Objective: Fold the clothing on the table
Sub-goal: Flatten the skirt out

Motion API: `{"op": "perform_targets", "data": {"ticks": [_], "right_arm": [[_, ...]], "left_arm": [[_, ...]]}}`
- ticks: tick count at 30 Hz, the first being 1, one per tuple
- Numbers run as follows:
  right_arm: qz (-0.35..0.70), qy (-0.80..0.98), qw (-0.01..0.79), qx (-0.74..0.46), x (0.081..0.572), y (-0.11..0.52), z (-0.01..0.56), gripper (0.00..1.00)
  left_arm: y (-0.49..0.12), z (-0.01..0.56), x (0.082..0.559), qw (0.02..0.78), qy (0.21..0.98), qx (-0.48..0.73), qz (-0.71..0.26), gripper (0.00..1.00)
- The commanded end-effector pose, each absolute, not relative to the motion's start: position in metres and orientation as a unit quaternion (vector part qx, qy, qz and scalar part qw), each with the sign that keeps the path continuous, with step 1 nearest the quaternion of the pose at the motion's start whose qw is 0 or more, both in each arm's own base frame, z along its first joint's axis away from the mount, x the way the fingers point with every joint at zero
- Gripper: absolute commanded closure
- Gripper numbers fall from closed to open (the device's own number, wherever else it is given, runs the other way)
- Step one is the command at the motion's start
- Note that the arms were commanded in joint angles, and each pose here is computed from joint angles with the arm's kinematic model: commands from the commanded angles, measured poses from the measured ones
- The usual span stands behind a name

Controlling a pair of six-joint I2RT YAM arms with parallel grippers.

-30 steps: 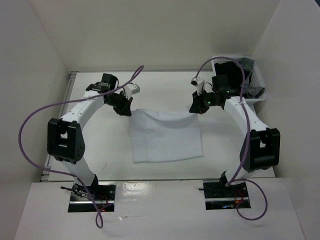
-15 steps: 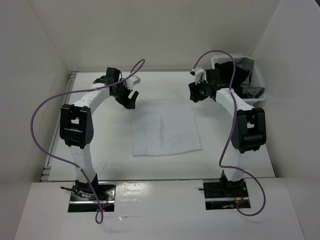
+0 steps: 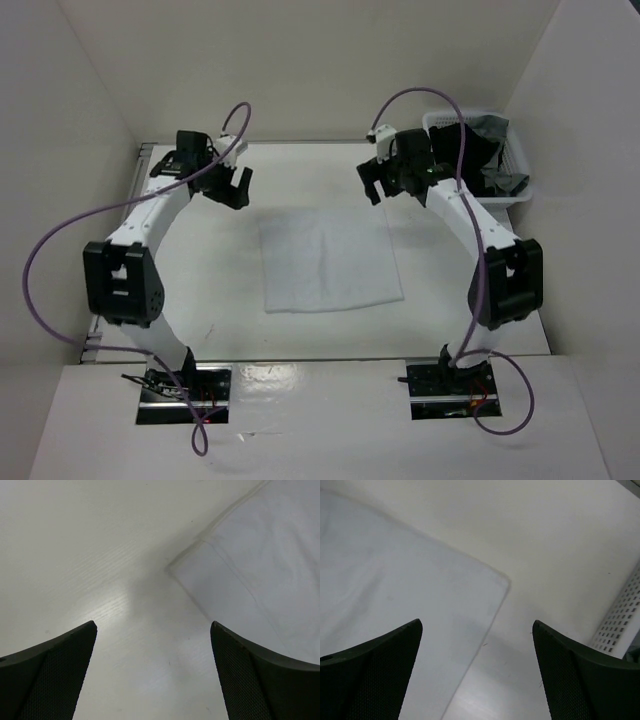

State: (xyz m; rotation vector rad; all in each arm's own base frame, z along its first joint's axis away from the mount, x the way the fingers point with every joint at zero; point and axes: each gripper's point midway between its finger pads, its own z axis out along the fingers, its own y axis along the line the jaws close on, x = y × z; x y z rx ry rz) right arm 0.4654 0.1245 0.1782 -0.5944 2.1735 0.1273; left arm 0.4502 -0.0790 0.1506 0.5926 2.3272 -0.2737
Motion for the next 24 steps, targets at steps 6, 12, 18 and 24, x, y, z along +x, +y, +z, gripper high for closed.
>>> {"op": "perform_targets", "data": {"ticks": [6,12,18,24], "right_arm": [[0.136,0.854,0.336,-0.373,0.338,0.158,0.185,0.04],[0.216,0.847,0.237,-0.424,0.274,0.183,0.153,0.01],[0.24,0.832,0.122,-0.485,0.226,0.209,0.116,0.01],[0.28,0.806,0.021,-0.521,0.187,0.223,0.087,0.01]], "left_arm": [[-0.029,0.239,0.366,0.431,0.881,0.184,-0.068,0.0],[-0.027,0.228,0.316,0.428,0.878,0.138,-0.166,0.0],[-0.02,0.218,0.291,0.42,0.872,0.129,-0.218,0.0],[-0.019,0.211,0.273,0.436,0.863,0.138,-0.213,0.0]]}}
